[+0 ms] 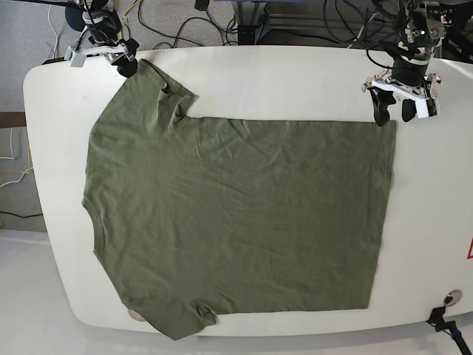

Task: Fold the T-shirt properly
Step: 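Lower both grippers to the shirt's shoulder corners and pinch them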

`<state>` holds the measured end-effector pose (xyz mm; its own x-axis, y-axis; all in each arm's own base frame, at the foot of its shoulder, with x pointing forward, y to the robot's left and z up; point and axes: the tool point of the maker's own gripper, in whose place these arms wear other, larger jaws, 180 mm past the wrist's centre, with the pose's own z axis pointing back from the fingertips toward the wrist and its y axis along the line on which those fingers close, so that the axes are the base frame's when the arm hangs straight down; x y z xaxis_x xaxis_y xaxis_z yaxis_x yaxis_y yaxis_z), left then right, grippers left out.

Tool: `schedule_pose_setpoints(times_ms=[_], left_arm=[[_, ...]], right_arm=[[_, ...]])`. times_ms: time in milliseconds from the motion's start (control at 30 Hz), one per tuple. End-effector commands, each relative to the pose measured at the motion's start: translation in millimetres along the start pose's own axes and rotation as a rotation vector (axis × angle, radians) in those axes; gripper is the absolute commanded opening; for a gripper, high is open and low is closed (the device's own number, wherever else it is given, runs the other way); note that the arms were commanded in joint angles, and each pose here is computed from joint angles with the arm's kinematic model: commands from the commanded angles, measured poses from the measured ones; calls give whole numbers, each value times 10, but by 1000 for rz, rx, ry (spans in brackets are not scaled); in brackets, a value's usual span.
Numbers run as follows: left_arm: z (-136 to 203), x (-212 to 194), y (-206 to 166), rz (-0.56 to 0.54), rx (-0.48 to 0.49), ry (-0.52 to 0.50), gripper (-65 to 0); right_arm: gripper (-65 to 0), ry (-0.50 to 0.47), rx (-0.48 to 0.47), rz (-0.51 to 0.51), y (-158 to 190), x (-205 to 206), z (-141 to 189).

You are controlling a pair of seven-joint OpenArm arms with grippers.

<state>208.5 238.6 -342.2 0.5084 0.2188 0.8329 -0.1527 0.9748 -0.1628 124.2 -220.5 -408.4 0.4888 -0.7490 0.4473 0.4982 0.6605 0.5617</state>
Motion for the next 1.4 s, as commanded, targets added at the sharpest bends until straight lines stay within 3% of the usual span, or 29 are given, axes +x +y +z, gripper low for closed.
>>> schedule_pose_setpoints(times_ms=[0,400,600,700,833,1067,1233,1367], left_arm=[[22,96,-10,-10,-9,-33,-284],[22,96,-10,-10,-9,-33,-284],[19,101,-12,-10,-9,-34,-284],[-2,141,-22,-10,-12,-44,-284],[-69,152,-7,-4,-9,-39,-283],[-266,35,71,24,8,42,-279],[-362,27,8,30,-8,114,-144],[-419,-41,53,42,2,147,-141]], right_arm=[[-339,-7,16,8,-13,10,12],[-339,93,60,-42,162,-213,-164],[-344,87,70,-41,197,-183,-189],[-419,84,73,-46,201,-167,-227],[-650,103,52,-77,99,-232,-314],[-650,112,41,-88,50,-264,-345],[-650,108,44,-84,65,-243,-358],[-650,107,45,-83,68,-239,-362]])
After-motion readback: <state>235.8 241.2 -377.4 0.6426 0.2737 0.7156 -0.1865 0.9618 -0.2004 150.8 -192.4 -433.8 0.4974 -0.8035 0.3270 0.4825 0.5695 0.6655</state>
